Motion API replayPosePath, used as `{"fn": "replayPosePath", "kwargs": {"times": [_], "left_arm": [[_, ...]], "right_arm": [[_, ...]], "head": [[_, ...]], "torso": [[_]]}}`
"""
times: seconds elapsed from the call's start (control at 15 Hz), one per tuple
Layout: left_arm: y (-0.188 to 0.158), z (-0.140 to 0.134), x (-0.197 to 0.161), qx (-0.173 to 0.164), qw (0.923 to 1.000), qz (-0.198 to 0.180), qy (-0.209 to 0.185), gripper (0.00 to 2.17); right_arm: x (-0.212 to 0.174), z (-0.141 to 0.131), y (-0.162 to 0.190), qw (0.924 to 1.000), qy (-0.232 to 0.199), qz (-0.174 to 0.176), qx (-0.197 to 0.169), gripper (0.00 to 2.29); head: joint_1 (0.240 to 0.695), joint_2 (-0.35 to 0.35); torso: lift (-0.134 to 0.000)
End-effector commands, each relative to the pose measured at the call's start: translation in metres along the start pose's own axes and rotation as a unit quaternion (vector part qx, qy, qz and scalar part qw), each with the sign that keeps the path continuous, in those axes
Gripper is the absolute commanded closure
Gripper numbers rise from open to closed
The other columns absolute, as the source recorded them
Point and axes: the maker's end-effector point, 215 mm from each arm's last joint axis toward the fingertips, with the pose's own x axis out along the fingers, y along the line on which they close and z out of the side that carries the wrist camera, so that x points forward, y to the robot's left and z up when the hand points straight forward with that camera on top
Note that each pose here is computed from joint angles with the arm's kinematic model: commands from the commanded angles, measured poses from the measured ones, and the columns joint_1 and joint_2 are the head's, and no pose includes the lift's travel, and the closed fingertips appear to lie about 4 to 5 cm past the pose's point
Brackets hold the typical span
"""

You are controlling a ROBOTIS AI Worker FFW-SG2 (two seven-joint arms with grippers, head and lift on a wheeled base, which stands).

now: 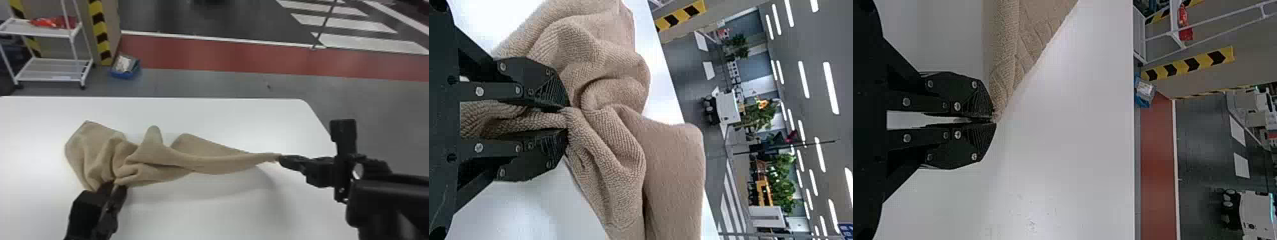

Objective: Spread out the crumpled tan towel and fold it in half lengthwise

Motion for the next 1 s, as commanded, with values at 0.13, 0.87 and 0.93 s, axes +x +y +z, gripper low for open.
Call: {"fn": "replayPosePath", "kwargs": {"times": [0.13, 0.87, 0.93], "left_arm": [[0.046, 0.026, -0.019, 0.010, 0.9982, -0.058, -0.014, 2.14], [0.069, 0.066, -0.050, 0.062, 0.9748, -0.213, 0.025, 2.15], [0.071, 0.074, -0.044, 0.071, 0.9770, -0.200, 0.021, 2.15]], "right_arm": [[-0.001, 0.024, -0.031, 0.9975, -0.029, -0.022, -0.061, 1.06], [0.004, 0.041, -0.031, 0.9849, -0.036, -0.030, -0.166, 1.05], [0.005, 0.042, -0.033, 0.9852, -0.036, -0.032, -0.165, 1.05]], "head": [[0.695, -0.175], [0.695, -0.156], [0.695, -0.148]], "torso": [[-0.124], [-0.124], [-0.124]]}}
